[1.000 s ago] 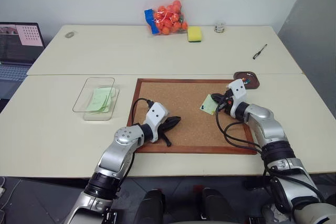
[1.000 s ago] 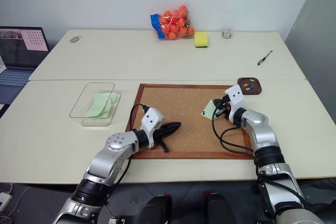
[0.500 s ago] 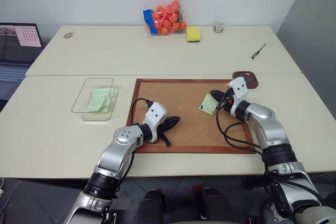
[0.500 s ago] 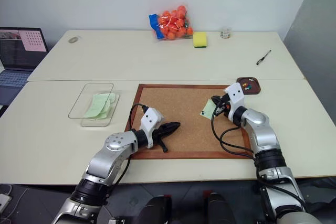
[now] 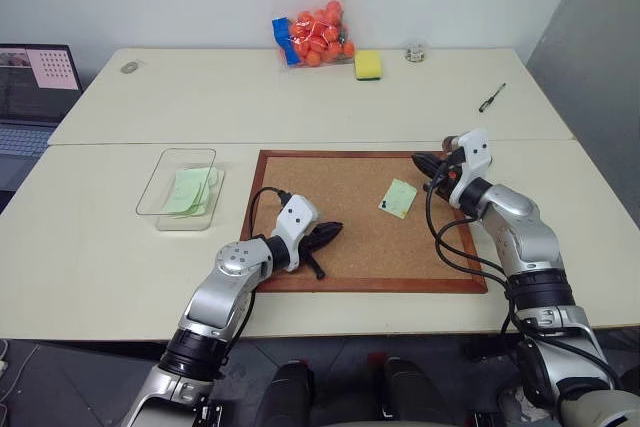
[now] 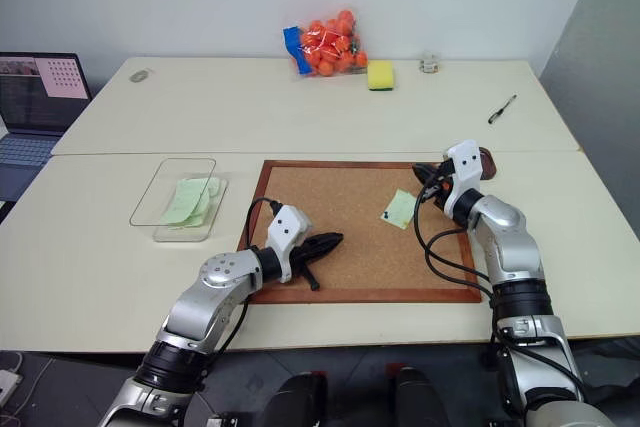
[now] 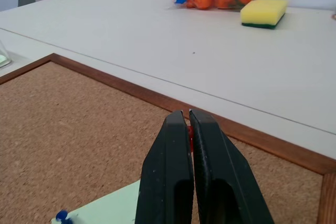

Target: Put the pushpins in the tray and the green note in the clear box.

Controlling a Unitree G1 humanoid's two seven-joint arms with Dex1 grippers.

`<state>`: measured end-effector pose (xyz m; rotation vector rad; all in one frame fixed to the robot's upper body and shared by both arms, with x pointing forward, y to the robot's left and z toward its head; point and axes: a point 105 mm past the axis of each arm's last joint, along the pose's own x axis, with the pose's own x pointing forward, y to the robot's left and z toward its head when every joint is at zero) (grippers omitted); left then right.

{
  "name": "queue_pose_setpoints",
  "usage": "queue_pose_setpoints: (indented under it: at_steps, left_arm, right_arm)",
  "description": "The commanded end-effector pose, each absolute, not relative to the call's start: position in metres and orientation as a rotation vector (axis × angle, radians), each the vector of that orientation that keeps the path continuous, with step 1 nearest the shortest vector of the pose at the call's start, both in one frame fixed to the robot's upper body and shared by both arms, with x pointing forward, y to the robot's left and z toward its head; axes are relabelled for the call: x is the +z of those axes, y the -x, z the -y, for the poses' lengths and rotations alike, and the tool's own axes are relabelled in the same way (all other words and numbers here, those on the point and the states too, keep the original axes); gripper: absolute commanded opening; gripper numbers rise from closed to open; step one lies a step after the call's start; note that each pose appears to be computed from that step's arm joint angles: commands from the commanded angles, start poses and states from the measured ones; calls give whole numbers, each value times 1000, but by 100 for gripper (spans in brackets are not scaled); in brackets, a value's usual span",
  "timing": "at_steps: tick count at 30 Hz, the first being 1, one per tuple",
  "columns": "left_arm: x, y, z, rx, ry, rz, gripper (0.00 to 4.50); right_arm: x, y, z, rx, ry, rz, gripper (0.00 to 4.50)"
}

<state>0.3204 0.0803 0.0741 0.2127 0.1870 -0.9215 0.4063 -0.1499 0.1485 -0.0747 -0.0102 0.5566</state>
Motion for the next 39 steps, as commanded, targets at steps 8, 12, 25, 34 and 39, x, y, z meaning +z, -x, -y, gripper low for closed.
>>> queue_pose_setpoints:
  at_steps: [8, 12, 25, 34, 39]
  left_arm:
    - [57, -313, -79, -943, -214, -262, 0]
    - [57, -312, -80, -942, -214, -264, 0]
    - [57, -311, -80, -939, -216, -265, 0]
    - [58, -311, -79, -946, -216, -264, 0]
    - [58, -310, -79, -949, -217, -265, 0]
  right_arm:
    - [156, -455, 231, 80, 128, -38, 5]
    - [160, -461, 235, 54, 120, -42, 5]
    - [164, -467, 243, 4, 58, -44, 168]
    - [169, -466, 246, 6, 97, -15, 361]
    - [169, -460, 228, 164, 151, 30, 361]
